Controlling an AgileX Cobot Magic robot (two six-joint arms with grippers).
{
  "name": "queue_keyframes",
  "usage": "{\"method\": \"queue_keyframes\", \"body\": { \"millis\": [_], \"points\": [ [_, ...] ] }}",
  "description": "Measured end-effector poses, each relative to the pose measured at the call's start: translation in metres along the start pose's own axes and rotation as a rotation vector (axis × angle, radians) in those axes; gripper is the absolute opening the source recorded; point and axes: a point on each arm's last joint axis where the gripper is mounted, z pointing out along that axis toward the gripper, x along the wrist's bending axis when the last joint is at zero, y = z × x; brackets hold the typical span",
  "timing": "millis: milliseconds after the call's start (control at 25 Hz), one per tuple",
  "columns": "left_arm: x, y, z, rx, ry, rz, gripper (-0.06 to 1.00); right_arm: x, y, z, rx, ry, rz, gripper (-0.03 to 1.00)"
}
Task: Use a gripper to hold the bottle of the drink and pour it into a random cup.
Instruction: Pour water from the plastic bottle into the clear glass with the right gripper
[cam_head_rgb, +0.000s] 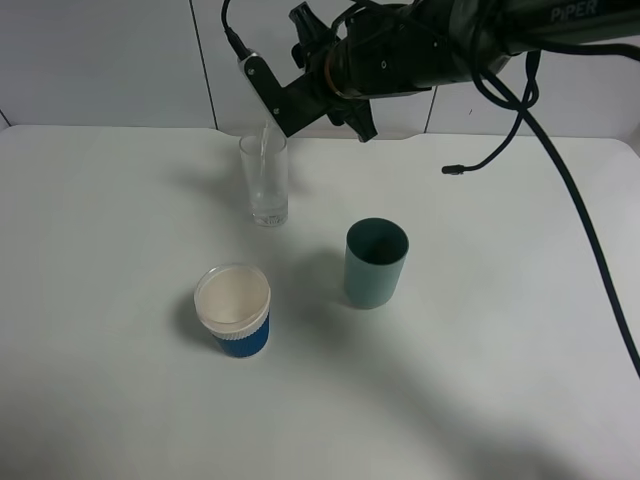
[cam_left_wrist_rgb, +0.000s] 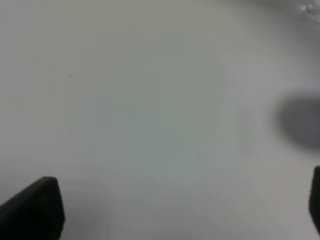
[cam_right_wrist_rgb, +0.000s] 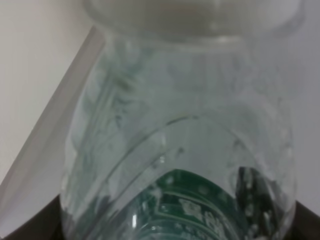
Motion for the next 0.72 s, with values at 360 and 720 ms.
{"method": "queue_keyframes", "body": {
  "millis": [360,720],
  "points": [
    [0.0,0.0,0.0,0.0,0.0,0.0,0.99,-0.0016,0.0002,-0.0003,-0.001,-0.005,-0.005,0.56],
    [0.0,0.0,0.0,0.0,0.0,0.0,0.99,-0.0016,0.0002,-0.0003,-0.001,-0.005,-0.006,0.56]
  ]
}}
